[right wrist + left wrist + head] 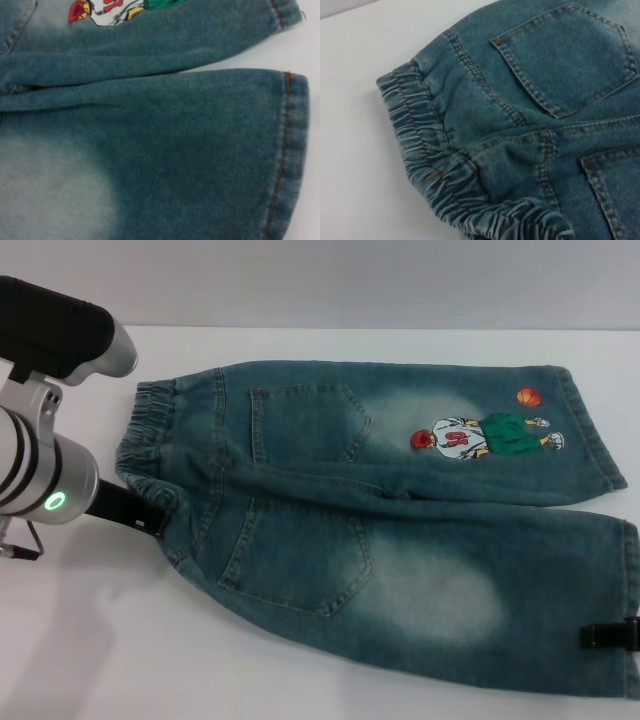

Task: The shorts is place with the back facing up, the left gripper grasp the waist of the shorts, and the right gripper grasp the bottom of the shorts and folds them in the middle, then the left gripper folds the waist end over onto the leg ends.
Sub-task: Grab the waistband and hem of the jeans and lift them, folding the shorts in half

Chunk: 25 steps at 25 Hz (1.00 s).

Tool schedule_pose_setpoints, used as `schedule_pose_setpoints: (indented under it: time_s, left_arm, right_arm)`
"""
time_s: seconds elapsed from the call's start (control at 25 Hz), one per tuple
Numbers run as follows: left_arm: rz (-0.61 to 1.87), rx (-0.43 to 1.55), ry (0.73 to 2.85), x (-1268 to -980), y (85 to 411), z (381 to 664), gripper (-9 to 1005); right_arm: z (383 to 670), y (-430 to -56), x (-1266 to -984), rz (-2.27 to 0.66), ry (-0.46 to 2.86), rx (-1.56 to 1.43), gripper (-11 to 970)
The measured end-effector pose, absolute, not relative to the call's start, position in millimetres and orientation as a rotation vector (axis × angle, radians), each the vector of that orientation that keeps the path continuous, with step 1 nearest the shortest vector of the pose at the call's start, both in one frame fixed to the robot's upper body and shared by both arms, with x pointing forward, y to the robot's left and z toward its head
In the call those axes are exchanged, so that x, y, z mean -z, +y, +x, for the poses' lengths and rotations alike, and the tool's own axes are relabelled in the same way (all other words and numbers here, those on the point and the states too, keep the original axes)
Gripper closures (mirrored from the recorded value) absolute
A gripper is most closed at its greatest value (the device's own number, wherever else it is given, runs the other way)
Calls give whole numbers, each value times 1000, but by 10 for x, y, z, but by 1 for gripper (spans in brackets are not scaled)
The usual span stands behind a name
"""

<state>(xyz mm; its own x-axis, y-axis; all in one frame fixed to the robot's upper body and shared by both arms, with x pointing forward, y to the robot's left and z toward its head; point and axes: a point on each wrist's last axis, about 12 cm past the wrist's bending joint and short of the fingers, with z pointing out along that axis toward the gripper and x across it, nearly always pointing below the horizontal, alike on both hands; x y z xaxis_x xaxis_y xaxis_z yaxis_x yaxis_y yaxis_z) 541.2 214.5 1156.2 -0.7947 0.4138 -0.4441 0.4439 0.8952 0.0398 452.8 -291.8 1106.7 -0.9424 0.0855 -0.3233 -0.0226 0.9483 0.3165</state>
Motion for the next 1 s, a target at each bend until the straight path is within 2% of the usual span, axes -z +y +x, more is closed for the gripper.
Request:
schedule_pose_setpoints:
  time_s: [0.44,1.0]
  left_arm:
    - [632,100,2611,-11547,2126,5406,939]
    - [626,116,2608,-11544,2120,5402,938]
  right_arm:
    - [4589,-2861,-11108,29,2727,-495,357]
    - [4601,-2788,-11124,-67,2702,-517,448]
